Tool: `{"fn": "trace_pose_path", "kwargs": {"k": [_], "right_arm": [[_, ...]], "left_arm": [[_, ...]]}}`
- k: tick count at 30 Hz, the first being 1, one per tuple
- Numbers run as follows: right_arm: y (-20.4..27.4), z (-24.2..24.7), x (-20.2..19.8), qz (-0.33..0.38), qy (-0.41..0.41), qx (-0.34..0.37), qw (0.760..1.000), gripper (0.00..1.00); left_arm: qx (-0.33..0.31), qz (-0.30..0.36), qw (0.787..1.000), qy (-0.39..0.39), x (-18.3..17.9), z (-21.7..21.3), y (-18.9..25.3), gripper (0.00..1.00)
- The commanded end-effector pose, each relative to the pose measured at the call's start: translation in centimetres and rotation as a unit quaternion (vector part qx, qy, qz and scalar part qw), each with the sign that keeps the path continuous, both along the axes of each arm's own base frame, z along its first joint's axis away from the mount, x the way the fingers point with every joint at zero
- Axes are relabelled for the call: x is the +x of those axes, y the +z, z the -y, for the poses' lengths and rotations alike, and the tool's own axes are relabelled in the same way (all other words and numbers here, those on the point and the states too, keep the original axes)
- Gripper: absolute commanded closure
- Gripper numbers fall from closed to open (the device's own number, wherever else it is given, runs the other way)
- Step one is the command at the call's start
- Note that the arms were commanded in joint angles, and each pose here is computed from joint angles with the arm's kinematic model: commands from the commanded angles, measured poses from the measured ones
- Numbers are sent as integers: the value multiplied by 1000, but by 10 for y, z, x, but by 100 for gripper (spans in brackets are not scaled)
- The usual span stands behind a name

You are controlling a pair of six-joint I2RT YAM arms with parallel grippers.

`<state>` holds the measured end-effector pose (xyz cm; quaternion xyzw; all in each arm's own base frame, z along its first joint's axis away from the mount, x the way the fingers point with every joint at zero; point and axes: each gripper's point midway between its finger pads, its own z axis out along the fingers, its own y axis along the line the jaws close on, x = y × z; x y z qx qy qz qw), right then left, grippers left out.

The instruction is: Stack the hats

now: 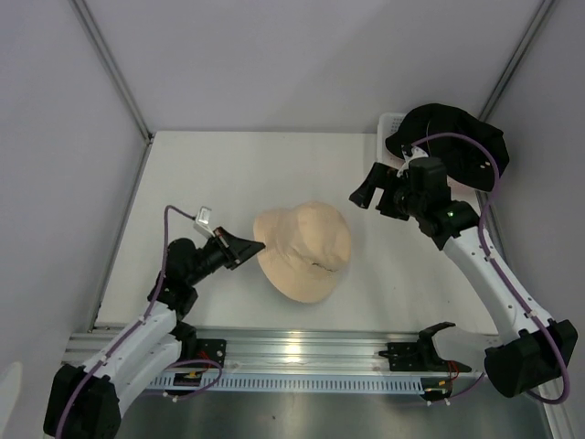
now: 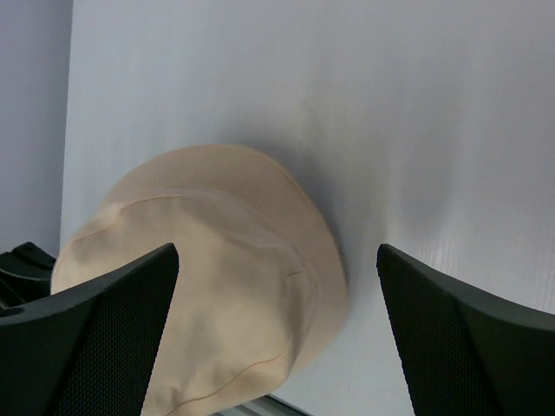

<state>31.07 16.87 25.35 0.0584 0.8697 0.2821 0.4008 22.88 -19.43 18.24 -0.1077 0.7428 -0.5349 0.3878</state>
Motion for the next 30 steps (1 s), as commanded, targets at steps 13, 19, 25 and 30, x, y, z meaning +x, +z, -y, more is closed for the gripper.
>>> {"fn": "trace_pose_path", "kwargs": {"k": [13,19,25,30], "right_arm": [[-32,24,21,-14,-46,-25,999,1],[-26,59,36,-3,-97,-37,995,0],[26,127,71,73,-225,-117,965,1],[78,192,108,131,-338,-181,914,1]], "left_arm": [[11,3,1000,6,13,0,-64,99],[15,-36,999,18,8,-4,-87,99],[34,-34,999,7,5,-4,-83,92],[78,-13,997,24,12,-12,-61,59]]}}
